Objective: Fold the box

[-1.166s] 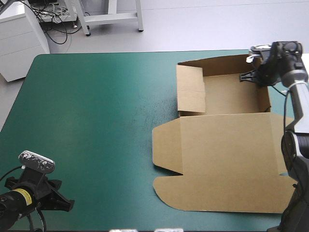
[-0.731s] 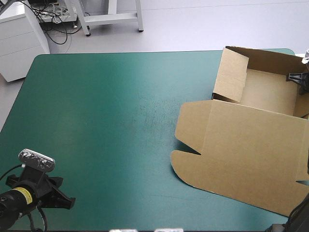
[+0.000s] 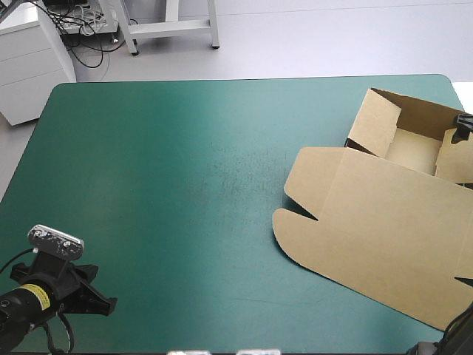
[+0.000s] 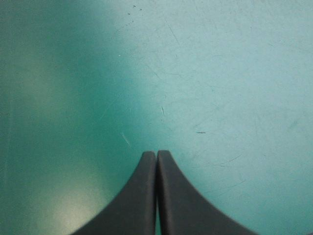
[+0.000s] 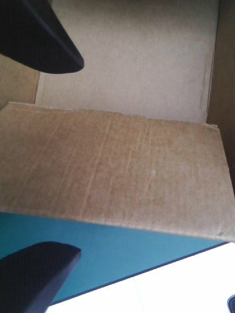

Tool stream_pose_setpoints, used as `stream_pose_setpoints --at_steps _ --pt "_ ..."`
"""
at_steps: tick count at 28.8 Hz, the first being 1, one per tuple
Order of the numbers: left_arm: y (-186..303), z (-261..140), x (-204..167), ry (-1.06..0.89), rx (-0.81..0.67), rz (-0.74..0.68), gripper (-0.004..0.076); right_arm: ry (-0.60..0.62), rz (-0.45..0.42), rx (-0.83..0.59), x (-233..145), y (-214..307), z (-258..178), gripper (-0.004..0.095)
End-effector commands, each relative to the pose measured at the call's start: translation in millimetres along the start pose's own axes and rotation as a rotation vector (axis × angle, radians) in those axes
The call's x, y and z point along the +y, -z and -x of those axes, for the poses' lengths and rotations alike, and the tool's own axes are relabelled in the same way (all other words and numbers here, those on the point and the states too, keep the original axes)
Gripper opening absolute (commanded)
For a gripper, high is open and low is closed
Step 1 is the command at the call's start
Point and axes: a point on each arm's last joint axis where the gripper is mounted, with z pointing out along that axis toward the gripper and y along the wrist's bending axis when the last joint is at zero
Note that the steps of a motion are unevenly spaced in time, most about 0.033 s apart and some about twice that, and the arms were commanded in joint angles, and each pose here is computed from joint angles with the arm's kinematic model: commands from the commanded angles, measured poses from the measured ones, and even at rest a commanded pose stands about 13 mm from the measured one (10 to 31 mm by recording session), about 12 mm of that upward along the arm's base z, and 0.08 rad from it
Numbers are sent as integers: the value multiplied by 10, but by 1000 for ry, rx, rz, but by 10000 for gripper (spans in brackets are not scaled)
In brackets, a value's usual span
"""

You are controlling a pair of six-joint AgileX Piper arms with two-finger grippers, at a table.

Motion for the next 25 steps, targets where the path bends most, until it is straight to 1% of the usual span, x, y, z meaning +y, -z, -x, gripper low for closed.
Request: stream_pose_setpoints --at_steps 1,2,5,7,8,9,11,14,16,19,21,23,25 --pt "48 91 4 9 -63 1 -30 21 43 -111 105 478 3 764" --pt "48 93 4 9 -65 1 -30 16 76 -131 154 547 -1 632" --pt "49 94 6 8 -67 3 -30 32 140 -162 238 661 -31 308" --pt "49 101 7 8 -74 4 -30 56 181 -174 296 732 -87 58" --pt "50 108 6 7 -81 3 -30 68 199 -177 319 749 -112 -23" --pt "50 116 5 7 -91 2 -30 71 215 -174 347 763 -148 -8" --pt "52 134 3 7 -110 0 -31 85 236 -166 406 785 -224 -8" --pt "54 151 3 6 -129 0 -32 135 288 -149 575 820 -379 -8" --pt "55 160 5 5 -140 2 -32 191 331 -143 753 859 -485 -8" --pt "58 180 3 4 -161 0 -32 293 367 -131 1049 916 -640 -8" --pt "58 181 3 4 -163 0 -32 368 382 -118 1274 958 -768 -8" --pt "58 179 3 4 -161 0 -32 438 380 -121 1461 989 -892 -8" --pt "57 174 4 4 -154 1 -32 506 358 -132 1630 1020 -1038 -8"
